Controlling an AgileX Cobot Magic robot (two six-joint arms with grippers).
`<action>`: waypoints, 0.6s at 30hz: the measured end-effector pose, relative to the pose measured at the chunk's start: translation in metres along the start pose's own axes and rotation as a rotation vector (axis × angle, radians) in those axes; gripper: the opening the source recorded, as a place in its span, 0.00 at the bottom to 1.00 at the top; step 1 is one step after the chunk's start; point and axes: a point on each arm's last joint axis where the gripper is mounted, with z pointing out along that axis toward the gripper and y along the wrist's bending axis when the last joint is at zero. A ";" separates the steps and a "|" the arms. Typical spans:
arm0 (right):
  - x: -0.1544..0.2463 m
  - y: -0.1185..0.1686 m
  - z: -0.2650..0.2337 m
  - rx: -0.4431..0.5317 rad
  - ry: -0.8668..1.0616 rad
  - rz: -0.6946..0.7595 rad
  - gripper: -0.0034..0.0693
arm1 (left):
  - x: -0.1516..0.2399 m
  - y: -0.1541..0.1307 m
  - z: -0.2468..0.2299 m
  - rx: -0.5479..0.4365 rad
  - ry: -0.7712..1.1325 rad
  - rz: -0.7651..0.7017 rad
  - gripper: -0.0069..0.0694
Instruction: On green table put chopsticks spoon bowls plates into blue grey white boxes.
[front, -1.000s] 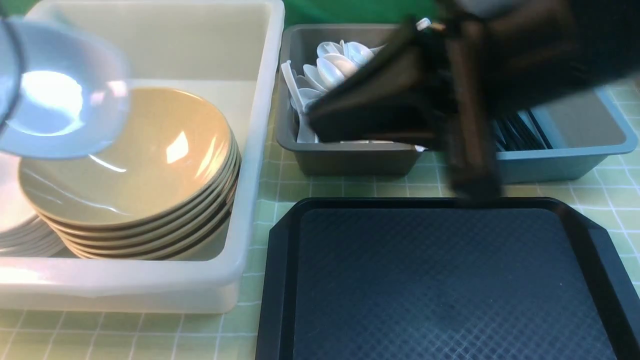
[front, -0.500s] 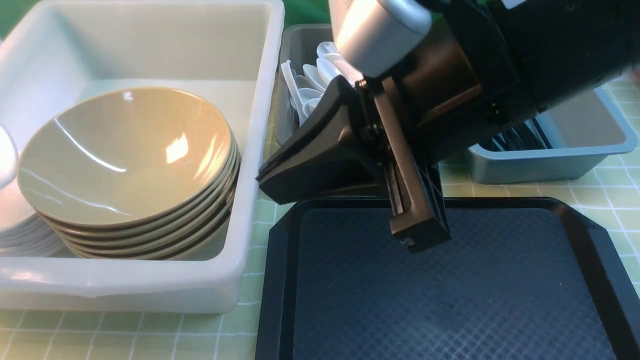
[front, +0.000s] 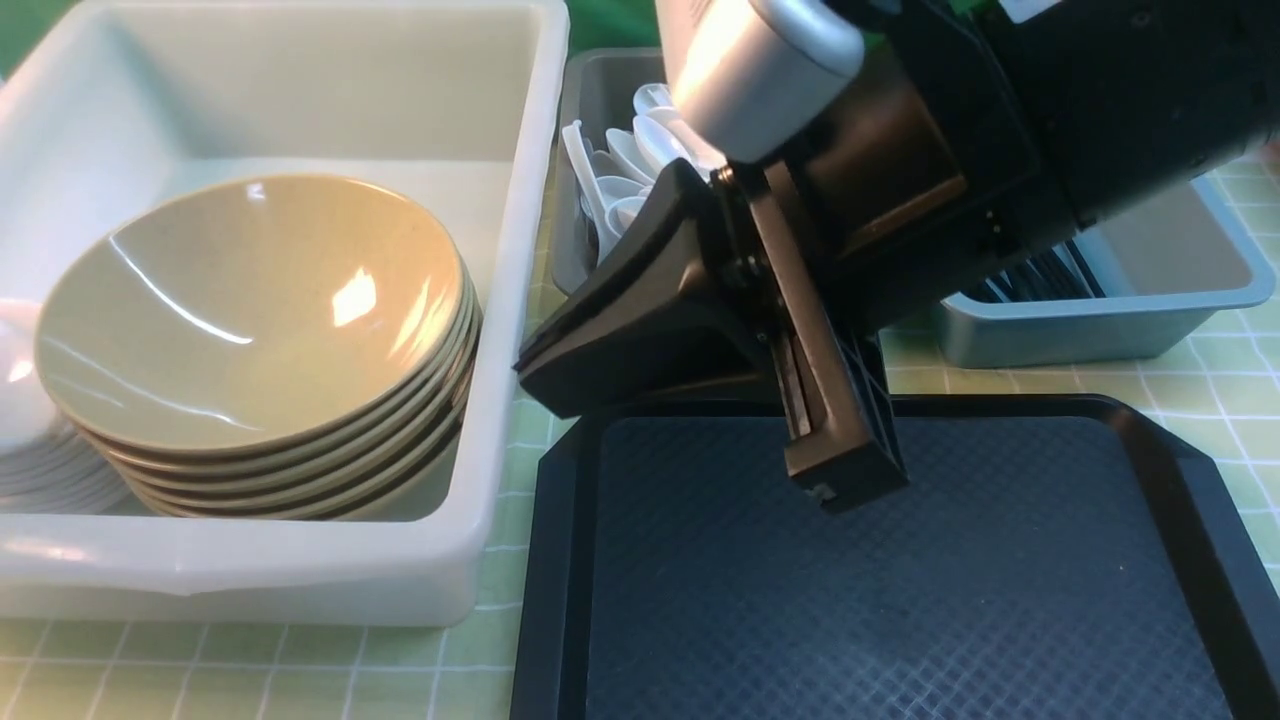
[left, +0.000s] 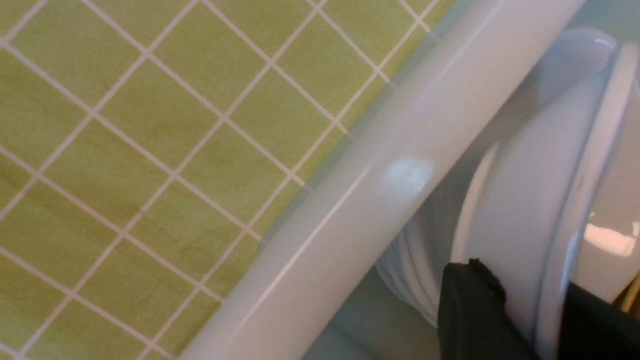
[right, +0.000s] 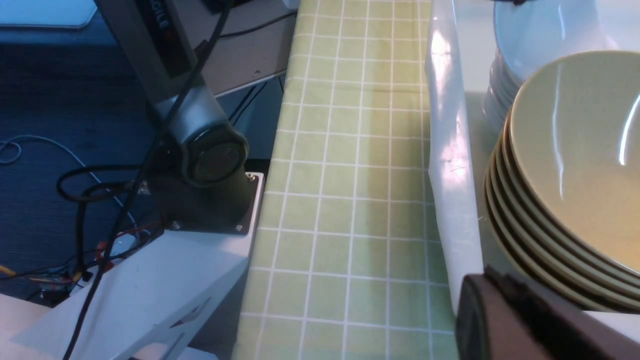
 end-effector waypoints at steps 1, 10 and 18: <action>0.000 0.000 0.000 0.000 0.000 0.000 0.08 | 0.001 -0.003 0.002 -0.029 0.009 0.003 0.24; 0.004 -0.008 -0.006 0.029 0.009 0.032 0.10 | 0.003 -0.021 -0.003 -0.198 0.058 0.079 0.73; 0.051 -0.064 -0.069 0.402 0.171 0.393 0.10 | 0.004 -0.093 -0.062 -0.035 -0.078 0.319 0.89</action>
